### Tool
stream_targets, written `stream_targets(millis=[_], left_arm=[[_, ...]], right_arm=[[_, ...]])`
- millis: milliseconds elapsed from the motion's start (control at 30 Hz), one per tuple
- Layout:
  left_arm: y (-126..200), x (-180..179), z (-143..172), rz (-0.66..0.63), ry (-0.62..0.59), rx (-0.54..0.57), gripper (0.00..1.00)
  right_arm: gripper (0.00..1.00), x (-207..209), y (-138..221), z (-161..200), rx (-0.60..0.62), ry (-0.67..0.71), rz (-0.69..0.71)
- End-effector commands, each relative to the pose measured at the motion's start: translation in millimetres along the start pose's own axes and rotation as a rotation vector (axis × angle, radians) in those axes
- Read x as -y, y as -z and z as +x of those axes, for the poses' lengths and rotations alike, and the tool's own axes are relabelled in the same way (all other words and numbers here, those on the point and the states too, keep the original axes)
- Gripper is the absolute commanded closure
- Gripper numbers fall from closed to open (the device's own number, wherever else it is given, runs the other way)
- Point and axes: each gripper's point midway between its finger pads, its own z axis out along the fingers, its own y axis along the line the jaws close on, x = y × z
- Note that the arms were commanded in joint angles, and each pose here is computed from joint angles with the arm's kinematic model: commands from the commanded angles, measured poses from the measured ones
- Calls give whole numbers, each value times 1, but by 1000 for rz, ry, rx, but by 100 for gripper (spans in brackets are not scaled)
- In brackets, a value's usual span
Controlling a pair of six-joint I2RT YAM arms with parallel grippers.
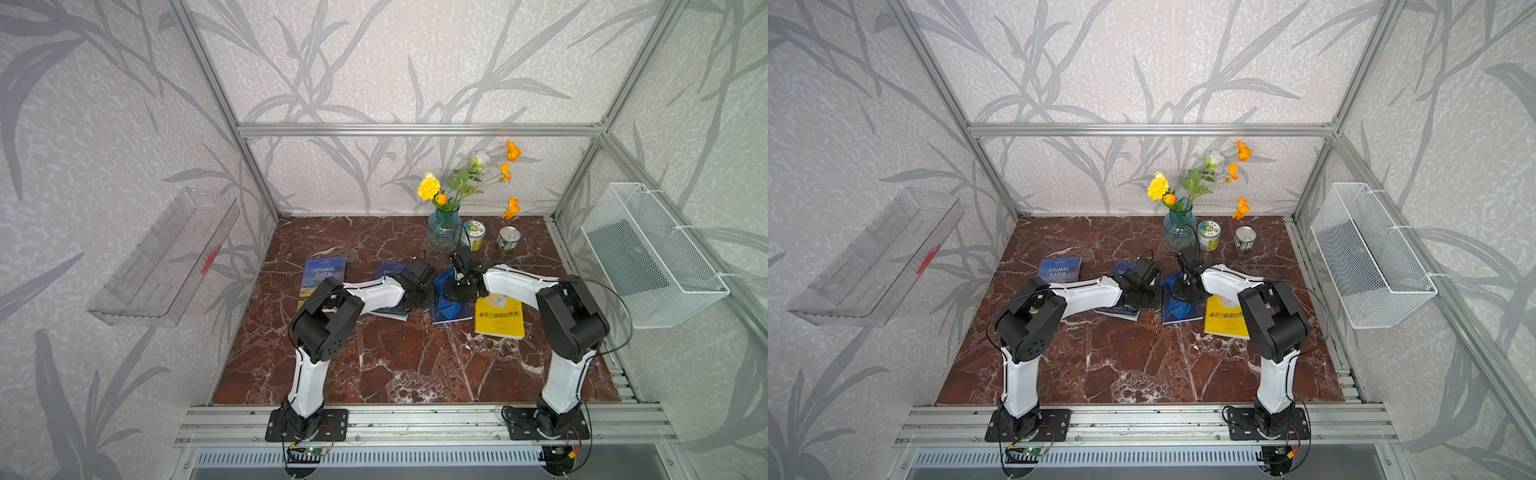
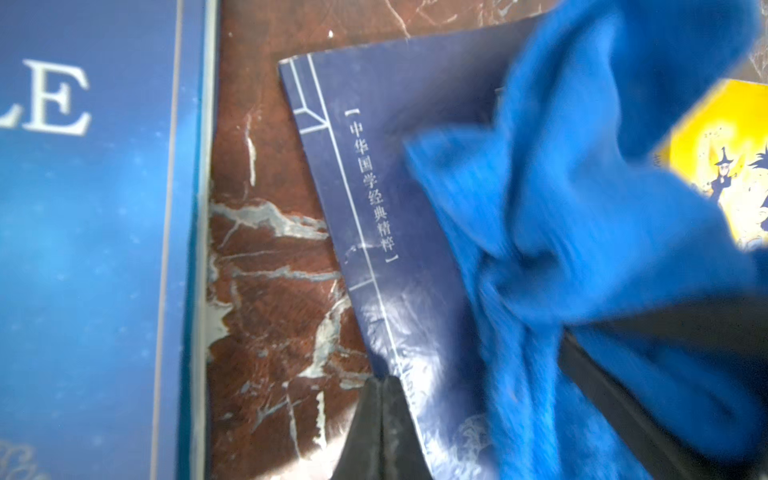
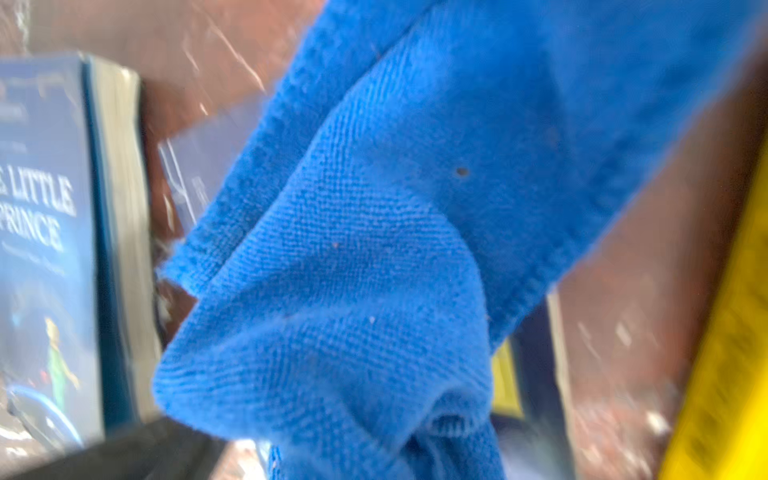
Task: Wipe the cover of the book
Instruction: Wipe the dirt from the cover of the book.
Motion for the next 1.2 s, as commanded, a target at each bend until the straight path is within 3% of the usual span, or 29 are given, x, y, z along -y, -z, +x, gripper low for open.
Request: stream_targets(millis=[0, 133, 433, 633, 800, 1000, 1167], left_arm=[[-18, -38, 51, -132, 11, -169, 98], [-18, -37, 51, -126, 10, -172, 98], [-21, -39, 52, -142, -4, -174, 98], [-21, -39, 52, -145, -8, -175, 98], [-21, -38, 53, -140, -2, -179, 98], [-22, -35, 55, -114, 15, -191, 98], [-23, -33, 57, -106, 18, -199, 98]], right_arm=[[95, 83, -10, 87, -231, -12, 273], [94, 85, -5, 82, -208, -27, 264], [94, 60, -31, -2, -184, -78, 249], [94, 52, -41, -28, -190, -41, 274], [94, 56, -36, -11, -198, -26, 277], [94, 74, -21, 51, -212, 25, 319], [94, 84, -8, 80, -210, 11, 323]])
